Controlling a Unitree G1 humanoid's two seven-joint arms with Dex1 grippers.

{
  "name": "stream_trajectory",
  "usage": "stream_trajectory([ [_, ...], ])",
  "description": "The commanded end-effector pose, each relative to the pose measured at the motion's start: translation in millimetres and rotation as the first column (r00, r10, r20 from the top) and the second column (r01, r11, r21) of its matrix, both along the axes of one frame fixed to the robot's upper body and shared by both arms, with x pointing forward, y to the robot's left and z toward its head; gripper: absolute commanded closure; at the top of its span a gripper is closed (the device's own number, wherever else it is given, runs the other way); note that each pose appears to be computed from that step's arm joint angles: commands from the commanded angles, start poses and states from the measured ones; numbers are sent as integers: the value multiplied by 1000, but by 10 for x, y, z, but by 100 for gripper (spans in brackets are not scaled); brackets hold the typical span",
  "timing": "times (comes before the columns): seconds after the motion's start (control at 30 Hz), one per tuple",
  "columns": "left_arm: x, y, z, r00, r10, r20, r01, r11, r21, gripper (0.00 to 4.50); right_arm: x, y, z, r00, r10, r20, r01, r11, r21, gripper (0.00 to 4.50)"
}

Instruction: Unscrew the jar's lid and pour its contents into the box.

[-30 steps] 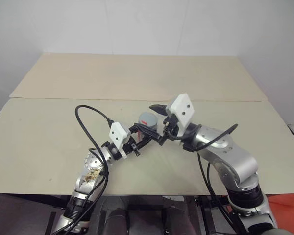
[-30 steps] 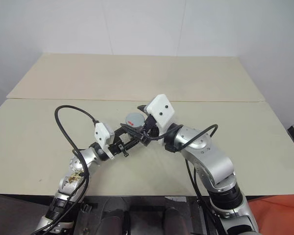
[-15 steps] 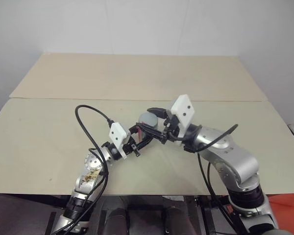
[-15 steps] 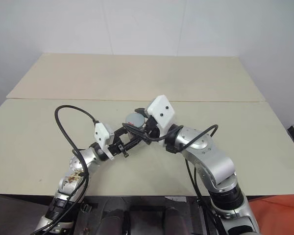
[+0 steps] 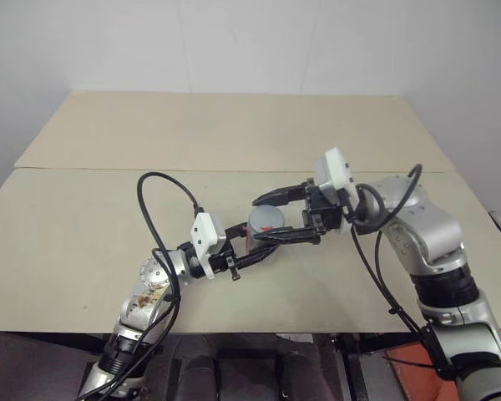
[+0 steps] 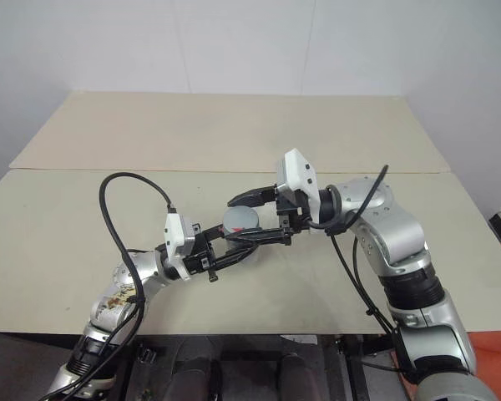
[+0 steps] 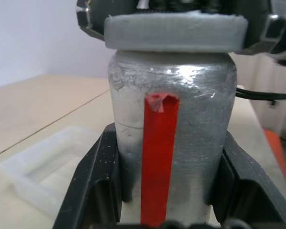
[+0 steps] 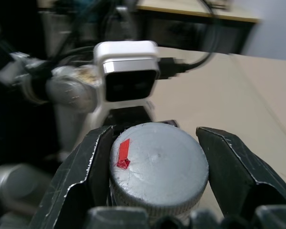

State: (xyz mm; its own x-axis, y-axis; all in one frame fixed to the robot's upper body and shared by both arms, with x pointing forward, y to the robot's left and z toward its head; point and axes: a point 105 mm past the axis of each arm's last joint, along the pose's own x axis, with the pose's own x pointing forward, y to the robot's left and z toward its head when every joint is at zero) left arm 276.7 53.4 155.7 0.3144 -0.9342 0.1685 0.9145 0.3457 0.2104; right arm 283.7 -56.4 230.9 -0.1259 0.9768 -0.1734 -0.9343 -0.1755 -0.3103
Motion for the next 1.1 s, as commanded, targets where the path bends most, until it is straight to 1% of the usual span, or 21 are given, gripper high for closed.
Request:
stream_trajectory([
  [0.03, -38, -29, 252, 996, -23, 81, 26, 999, -45, 255, -25, -1, -5, 978, 206, 34, -203, 977, -70, 173],
  [0.13, -59, -60, 244, 996, -40, 80, 43, 998, -41, 255, 15, 21, -7, 965, 261, 37, -257, 962, -97, 173],
  [0.27, -73, -77, 223, 995, -49, 86, 51, 998, -23, 255, 30, 23, -37, 945, 318, 78, -307, 943, -128, 173],
  [0.37, -68, -77, 221, 996, -42, 82, 44, 999, -23, 255, 74, -6, -50, 945, 317, 77, -305, 942, -140, 173],
  [0.53, -69, -96, 193, 997, -35, 72, 38, 999, -33, 255, 192, -36, 43, 964, 254, 80, -248, 965, -81, 173],
  [0.57, -67, -102, 187, 997, -34, 70, 37, 999, -35, 255, 206, -43, 60, 968, 243, 69, -238, 968, -77, 102],
  [0.6, -68, -106, 183, 997, -34, 68, 36, 999, -37, 255, 210, -46, 65, 969, 238, 62, -233, 969, -78, 84],
  [0.63, -63, -108, 181, 997, -29, 66, 32, 999, -42, 255, 209, -73, 89, 971, 226, 72, -221, 973, -72, 54],
  [0.67, -56, -107, 177, 998, -24, 66, 27, 999, -46, 255, 214, -98, 135, 977, 195, 85, -192, 980, -46, 22],
  [0.7, -49, -103, 168, 998, -18, 66, 21, 999, -46, 255, 212, -133, 185, 982, 164, 92, -163, 986, -24, 5],
  [0.8, -12, -79, 143, 997, 15, 70, -11, 999, -49, 255, 158, -253, 319, 990, 60, 126, -66, 997, 45, 5],
  [0.87, 25, -58, 130, 996, 53, 71, -49, 997, -57, 255, 88, -309, 414, 985, -29, 169, 9, 993, 115, 5],
  [0.93, 70, -39, 117, 992, 98, 80, -93, 994, -62, 255, 2, -341, 538, 979, -131, 156, 100, 976, 194, 5],
  [0.97, 104, -28, 117, 989, 126, 79, -120, 990, -73, 255, -82, -355, 559, 962, -188, 196, 146, 967, 210, 5],
  [1.07, 189, -12, 138, 976, 202, 86, -193, 975, -106, 255, -245, -326, 512, 902, -361, 236, 310, 923, 227, 5],
  [1.1, 216, -16, 155, 971, 224, 85, -213, 969, -123, 255, -254, -284, 507, 882, -433, 187, 377, 886, 271, 5],
])
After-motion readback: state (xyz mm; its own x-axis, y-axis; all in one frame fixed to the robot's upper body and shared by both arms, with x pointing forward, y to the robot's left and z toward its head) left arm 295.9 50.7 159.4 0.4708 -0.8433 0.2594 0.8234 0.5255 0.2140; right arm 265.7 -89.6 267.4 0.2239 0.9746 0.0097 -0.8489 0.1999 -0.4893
